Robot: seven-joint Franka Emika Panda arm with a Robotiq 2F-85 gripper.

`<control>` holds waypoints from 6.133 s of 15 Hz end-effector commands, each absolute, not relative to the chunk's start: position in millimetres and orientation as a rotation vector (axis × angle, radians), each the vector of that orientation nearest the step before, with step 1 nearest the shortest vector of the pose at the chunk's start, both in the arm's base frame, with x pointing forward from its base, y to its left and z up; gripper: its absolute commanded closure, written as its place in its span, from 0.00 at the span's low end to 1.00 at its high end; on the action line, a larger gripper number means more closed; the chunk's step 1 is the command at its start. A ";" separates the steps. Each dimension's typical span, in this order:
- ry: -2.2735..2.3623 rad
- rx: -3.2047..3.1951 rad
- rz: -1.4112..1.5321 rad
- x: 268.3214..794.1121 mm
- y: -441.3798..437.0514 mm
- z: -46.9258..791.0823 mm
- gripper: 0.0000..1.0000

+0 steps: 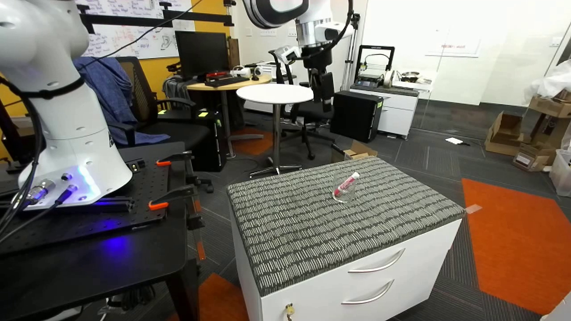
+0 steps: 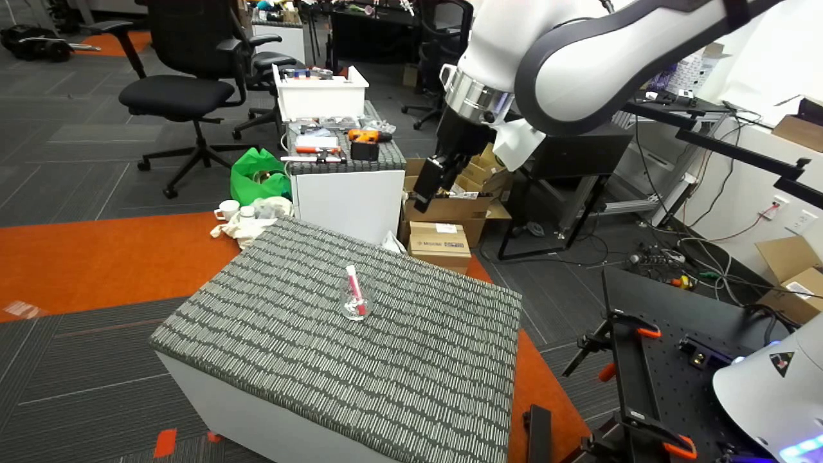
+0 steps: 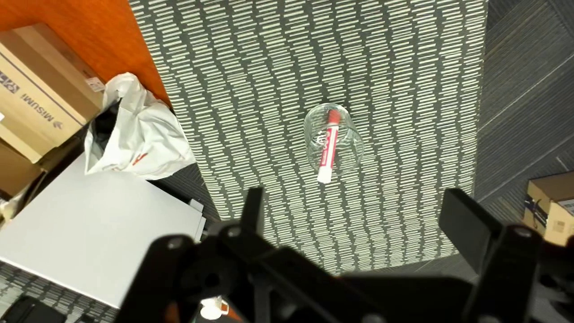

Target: Take the marker out of the glass and put it on the counter

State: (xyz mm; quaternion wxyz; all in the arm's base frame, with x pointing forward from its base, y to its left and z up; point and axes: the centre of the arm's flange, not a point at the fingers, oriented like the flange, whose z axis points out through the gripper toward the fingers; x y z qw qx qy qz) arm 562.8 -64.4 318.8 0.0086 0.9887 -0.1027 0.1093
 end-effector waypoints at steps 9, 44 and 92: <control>-0.458 3.173 0.268 612.0 -62.9 233.1 0.00; -0.530 3.198 0.121 713.0 -80.7 94.0 0.37; -0.437 3.130 0.188 737.2 -67.2 87.0 0.95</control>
